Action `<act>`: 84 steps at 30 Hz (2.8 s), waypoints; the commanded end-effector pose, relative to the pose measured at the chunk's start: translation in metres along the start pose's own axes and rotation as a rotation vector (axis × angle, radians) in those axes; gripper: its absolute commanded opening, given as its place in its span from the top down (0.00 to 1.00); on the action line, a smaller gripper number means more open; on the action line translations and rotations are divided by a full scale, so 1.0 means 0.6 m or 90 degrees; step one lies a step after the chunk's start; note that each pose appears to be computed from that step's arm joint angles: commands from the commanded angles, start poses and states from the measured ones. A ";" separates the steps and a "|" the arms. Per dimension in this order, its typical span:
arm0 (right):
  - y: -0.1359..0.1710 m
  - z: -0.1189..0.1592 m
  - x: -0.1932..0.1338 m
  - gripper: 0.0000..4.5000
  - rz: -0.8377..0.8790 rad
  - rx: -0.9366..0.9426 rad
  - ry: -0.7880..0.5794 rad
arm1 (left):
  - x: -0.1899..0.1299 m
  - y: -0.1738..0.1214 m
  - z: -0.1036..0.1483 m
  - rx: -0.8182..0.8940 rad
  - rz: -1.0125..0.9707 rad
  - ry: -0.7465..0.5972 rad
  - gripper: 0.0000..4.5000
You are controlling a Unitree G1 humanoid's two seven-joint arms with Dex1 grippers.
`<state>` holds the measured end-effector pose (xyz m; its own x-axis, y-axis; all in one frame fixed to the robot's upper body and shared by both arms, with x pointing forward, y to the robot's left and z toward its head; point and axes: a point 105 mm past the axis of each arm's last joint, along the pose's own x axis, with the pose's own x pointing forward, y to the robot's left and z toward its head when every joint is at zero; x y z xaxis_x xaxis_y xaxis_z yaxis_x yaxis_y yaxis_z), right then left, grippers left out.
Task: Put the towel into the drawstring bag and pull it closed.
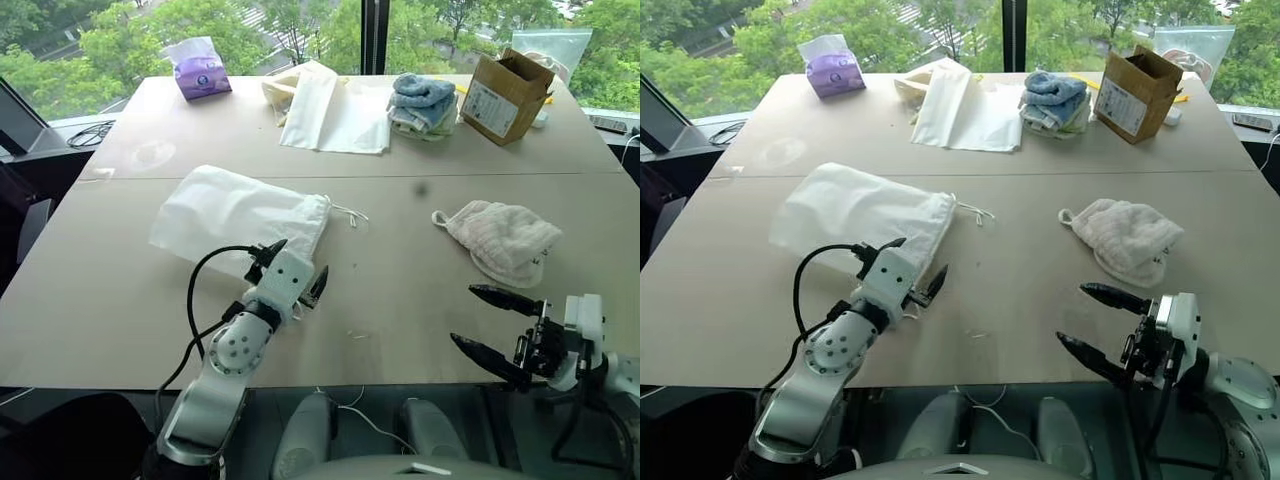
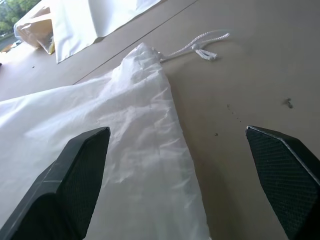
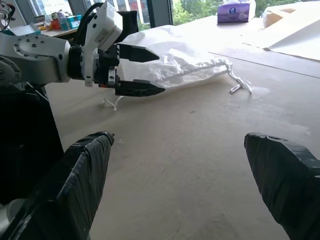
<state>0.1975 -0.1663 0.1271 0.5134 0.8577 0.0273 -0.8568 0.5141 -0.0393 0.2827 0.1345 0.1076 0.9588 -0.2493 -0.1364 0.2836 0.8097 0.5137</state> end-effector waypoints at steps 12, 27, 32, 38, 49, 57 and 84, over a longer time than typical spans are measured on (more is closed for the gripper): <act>-0.034 0.022 -0.012 0.00 -0.070 -0.074 -0.035 | -0.002 0.069 -0.033 0.068 0.162 0.041 0.20; -0.046 0.030 0.000 0.00 -0.096 -0.093 -0.050 | 0.013 0.115 -0.032 0.103 0.231 0.021 0.99; -0.084 0.042 -0.020 0.00 -0.201 -0.110 -0.051 | 0.021 0.118 0.025 0.016 0.132 -0.104 0.99; -0.181 0.084 -0.056 0.00 -0.411 -0.119 -0.063 | 0.026 0.156 0.077 -0.077 0.065 -0.186 0.99; -0.286 0.086 -0.074 0.00 -0.478 0.066 0.029 | 0.033 0.176 0.130 -0.138 -0.045 -0.246 0.99; -0.283 0.039 -0.076 0.00 -0.370 0.351 0.035 | 0.042 0.181 0.146 -0.169 -0.053 -0.258 0.99; -0.306 -0.046 -0.045 0.00 -0.415 0.311 0.058 | 0.041 0.168 0.142 -0.175 -0.043 -0.248 0.99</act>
<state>0.3448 -0.2913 0.1070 0.9078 0.3740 -0.1896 -0.2760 0.8734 0.4011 0.3391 0.1663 0.2178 0.8823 -0.4444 0.1553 0.4018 0.8828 0.2434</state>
